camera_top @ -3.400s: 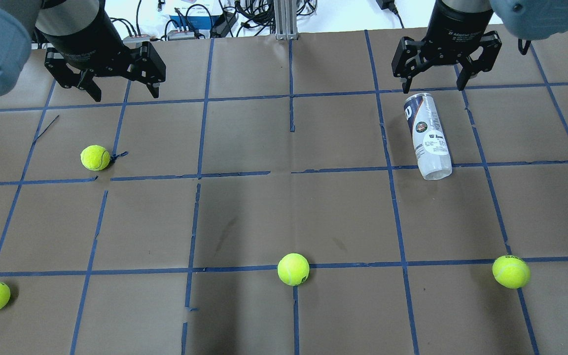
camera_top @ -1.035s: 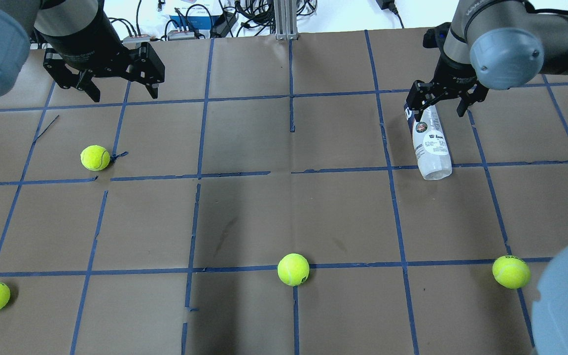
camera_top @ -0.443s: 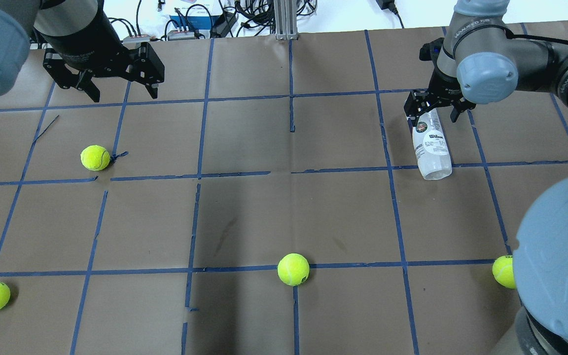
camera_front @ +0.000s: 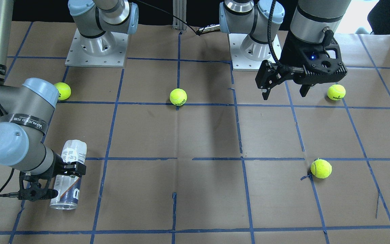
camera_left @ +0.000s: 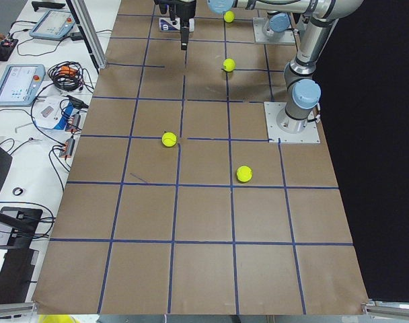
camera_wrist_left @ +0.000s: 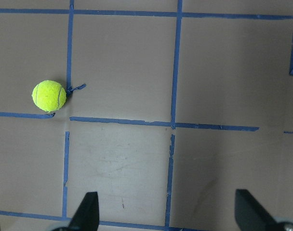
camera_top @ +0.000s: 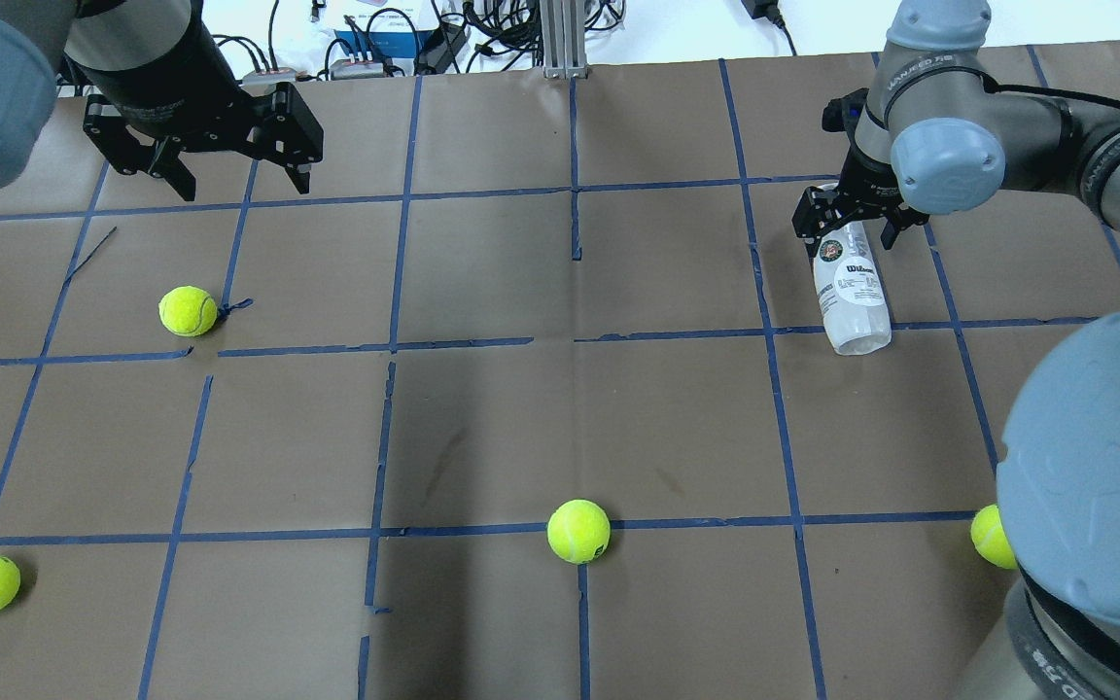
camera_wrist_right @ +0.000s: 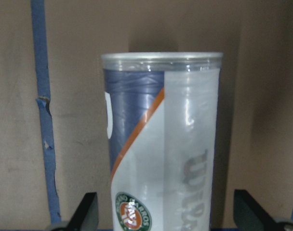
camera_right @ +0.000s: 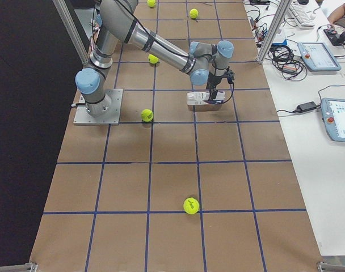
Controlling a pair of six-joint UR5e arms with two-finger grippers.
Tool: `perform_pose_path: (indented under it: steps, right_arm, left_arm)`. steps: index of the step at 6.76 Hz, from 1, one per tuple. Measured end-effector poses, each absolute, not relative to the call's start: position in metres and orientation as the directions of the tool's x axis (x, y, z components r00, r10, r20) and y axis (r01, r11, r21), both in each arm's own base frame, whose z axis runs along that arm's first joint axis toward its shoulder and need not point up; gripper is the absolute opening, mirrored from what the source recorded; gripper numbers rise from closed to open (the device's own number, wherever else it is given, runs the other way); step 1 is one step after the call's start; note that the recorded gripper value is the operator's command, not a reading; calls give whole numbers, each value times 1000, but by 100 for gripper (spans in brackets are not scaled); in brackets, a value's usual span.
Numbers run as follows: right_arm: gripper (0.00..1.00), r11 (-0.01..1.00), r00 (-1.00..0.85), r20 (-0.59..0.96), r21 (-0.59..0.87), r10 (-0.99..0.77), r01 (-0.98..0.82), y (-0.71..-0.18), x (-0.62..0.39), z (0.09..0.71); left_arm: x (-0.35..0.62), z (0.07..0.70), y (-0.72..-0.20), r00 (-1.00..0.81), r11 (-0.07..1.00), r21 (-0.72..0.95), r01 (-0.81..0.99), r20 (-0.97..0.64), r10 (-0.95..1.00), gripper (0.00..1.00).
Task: Lift up tennis ball bucket
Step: 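Lower the right gripper onto the white Wilson can and close it, then lift the can with the right gripper and carry it toward the left gripper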
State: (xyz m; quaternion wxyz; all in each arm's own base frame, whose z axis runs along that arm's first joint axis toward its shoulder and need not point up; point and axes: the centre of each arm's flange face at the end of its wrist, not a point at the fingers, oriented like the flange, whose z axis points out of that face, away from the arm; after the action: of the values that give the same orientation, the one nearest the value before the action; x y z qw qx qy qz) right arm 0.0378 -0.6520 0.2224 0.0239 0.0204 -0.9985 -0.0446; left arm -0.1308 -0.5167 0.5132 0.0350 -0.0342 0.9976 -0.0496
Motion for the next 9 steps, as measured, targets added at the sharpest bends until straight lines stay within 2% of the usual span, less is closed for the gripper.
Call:
perform_pose_path:
  steps: [3, 5, 8, 9]
  right_arm:
    - [100, 995, -998, 47, 94, -45, -40, -658, 37, 199]
    - [96, 994, -998, 43, 98, -44, -40, -660, 37, 191]
    - [84, 995, -998, 43, 86, -46, -42, -662, 36, 195]
    - [75, 995, -998, 44, 84, -50, -47, -663, 36, 196]
  left_arm:
    - [-130, 513, -517, -995, 993, -101, -66, -66, -73, 100]
    - [-131, 513, -517, -995, 993, -100, -64, -66, -71, 100]
    - [-131, 513, -517, -995, 993, -101, -65, -66, -72, 100]
    - [-131, 513, -517, -995, 993, -101, -65, -66, -72, 100]
